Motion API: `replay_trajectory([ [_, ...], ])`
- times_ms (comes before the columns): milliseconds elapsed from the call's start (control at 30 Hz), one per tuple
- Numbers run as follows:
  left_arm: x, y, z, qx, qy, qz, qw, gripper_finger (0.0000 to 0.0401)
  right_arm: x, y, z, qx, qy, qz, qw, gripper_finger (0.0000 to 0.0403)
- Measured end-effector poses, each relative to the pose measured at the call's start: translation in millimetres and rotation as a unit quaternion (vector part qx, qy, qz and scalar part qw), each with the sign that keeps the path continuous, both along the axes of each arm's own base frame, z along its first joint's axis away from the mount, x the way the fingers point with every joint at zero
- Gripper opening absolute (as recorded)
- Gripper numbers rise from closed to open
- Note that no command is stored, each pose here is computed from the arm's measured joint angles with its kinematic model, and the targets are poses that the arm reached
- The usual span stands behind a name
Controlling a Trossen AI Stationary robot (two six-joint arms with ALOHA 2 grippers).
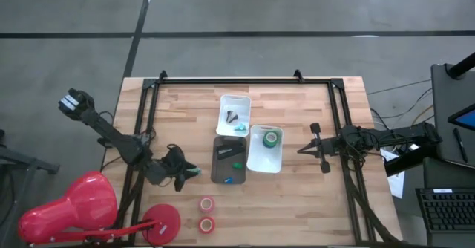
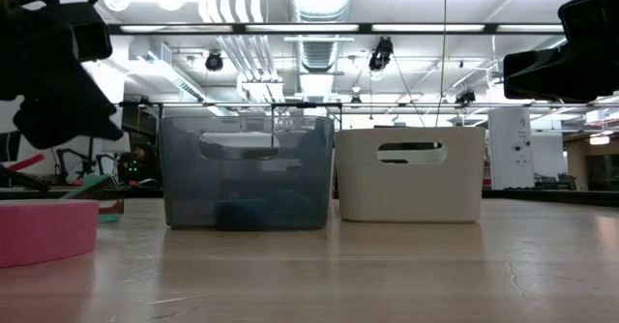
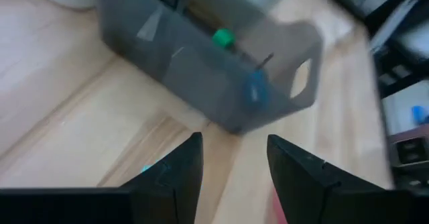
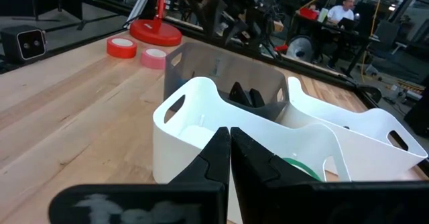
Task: Pick and place Stapler, Stapler remover, tape
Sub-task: Put the green staple remover into the top white bin
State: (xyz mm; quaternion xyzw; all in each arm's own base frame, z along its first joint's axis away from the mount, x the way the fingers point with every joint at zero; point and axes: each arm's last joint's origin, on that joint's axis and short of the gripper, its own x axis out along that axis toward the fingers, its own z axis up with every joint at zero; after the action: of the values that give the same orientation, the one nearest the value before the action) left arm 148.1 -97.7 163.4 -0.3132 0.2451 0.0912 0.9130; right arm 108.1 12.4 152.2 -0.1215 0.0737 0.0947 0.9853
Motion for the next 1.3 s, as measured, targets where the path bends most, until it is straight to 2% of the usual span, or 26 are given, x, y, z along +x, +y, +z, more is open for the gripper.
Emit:
replay_trajectory([
  [200,17,-17,-4,0.039,0.068,-0.005,0.997,0.0167,0,0,0,0.000,0.000,0.000,1.000,0.0009],
  [367,32,-34,8,0.077,0.105,-0.006,0.991,0.0167,0,0,0,-0.001,0.000,0.000,1.000,0.0009],
  [567,38,-51,22,0.138,0.178,0.011,0.974,0.0167,0,0,0,-0.001,0.000,0.000,1.000,0.0009],
  [800,41,-64,-1,0.182,0.256,0.022,0.949,0.0161,0,0,0,0.000,0.000,0.000,1.000,0.0009],
  [1000,48,-70,-12,0.211,0.279,0.024,0.937,0.0149,0,0,0,-0.001,0.000,0.000,1.000,0.0009],
  [1300,53,-74,2,0.218,0.267,0.034,0.938,0.0121,0,0,0,-0.001,0.000,0.000,1.000,0.0009],
])
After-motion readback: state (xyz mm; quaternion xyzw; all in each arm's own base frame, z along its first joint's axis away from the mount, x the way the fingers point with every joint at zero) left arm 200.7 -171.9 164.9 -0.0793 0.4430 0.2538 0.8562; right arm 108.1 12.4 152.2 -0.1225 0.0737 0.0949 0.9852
